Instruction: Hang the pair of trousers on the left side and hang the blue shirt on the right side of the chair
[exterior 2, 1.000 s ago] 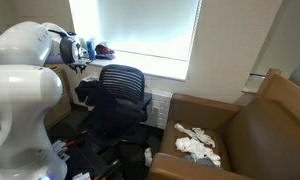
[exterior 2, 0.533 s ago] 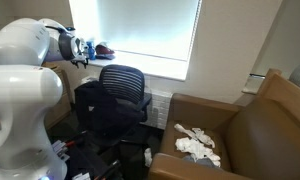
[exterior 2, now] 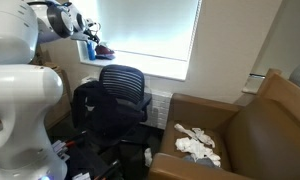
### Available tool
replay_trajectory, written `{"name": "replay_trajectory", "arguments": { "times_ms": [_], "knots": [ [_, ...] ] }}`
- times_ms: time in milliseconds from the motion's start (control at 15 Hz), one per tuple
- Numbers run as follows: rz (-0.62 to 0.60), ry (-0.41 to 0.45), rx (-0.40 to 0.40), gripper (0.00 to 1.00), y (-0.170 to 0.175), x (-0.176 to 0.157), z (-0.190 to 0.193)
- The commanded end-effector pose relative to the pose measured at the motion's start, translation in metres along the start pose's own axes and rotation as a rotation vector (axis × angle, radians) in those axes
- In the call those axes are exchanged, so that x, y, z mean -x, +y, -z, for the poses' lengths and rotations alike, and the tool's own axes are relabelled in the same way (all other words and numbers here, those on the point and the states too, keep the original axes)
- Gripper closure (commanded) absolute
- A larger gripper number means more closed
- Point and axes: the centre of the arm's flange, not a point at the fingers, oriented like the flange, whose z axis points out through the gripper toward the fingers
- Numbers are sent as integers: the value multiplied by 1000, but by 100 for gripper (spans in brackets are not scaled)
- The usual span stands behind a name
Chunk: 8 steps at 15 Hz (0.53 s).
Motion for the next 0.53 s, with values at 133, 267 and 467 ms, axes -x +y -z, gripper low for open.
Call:
{"name": "replay_trajectory", "arguments": {
  "times_ms": [133, 267, 467],
  "knots": [
    [-305, -6, 54, 0, 91, 29, 45],
    [-254, 18, 88, 0, 63, -19, 15],
    [-287, 52, 124, 0, 75, -20, 11]
  ]
}}
